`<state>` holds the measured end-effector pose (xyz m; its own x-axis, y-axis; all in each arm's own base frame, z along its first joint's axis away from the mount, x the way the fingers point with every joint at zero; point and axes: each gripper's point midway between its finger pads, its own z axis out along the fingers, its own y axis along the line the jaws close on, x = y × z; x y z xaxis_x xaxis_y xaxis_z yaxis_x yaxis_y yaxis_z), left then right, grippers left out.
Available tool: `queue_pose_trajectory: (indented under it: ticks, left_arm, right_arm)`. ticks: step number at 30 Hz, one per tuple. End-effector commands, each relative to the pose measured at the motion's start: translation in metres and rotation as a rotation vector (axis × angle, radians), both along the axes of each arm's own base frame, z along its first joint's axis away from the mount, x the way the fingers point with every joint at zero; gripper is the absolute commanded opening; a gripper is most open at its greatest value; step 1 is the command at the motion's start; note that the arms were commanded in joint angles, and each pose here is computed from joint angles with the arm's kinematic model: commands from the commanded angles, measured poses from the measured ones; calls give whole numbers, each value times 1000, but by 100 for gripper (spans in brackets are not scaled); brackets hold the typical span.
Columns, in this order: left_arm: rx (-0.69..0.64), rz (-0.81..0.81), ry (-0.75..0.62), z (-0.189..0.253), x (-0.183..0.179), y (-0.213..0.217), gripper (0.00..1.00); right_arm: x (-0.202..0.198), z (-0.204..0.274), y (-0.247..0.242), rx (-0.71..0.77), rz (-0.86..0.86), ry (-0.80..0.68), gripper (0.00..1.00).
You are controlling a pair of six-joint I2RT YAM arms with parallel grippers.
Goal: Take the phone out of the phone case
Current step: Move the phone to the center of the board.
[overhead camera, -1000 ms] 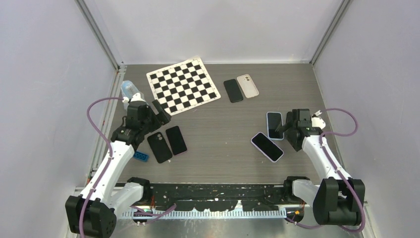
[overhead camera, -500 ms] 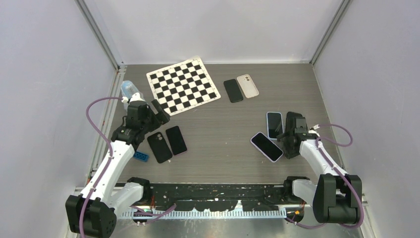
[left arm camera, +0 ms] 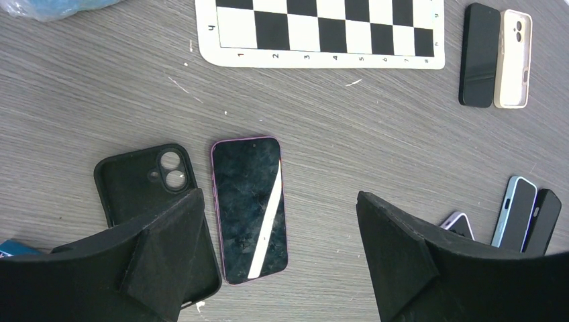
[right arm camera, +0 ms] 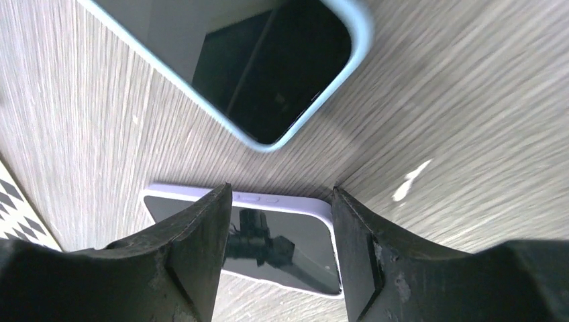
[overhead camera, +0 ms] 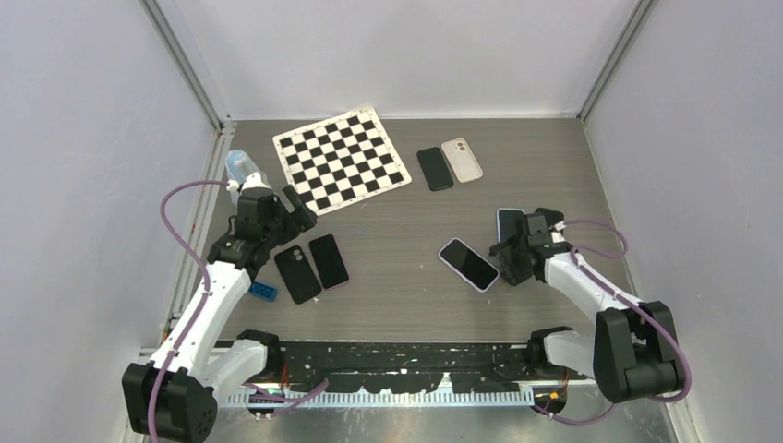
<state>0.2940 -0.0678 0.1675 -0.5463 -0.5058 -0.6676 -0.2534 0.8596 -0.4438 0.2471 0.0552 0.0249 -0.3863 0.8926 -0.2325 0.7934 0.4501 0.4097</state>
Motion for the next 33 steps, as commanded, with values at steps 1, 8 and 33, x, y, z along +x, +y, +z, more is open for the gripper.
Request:
queue_pose_trajectory:
  ticks: [1, 8, 33]
  left_arm:
    - [15, 10, -39, 6, 6, 4, 86]
    - [19, 11, -32, 6, 5, 5, 86]
    - [8, -2, -44, 18, 10, 1, 86]
  right_arm:
    - [3, 1, 39, 54, 50, 3, 62]
    - [9, 7, 68, -34, 187, -14, 68]
    - [17, 28, 107, -357, 1117, -58, 85]
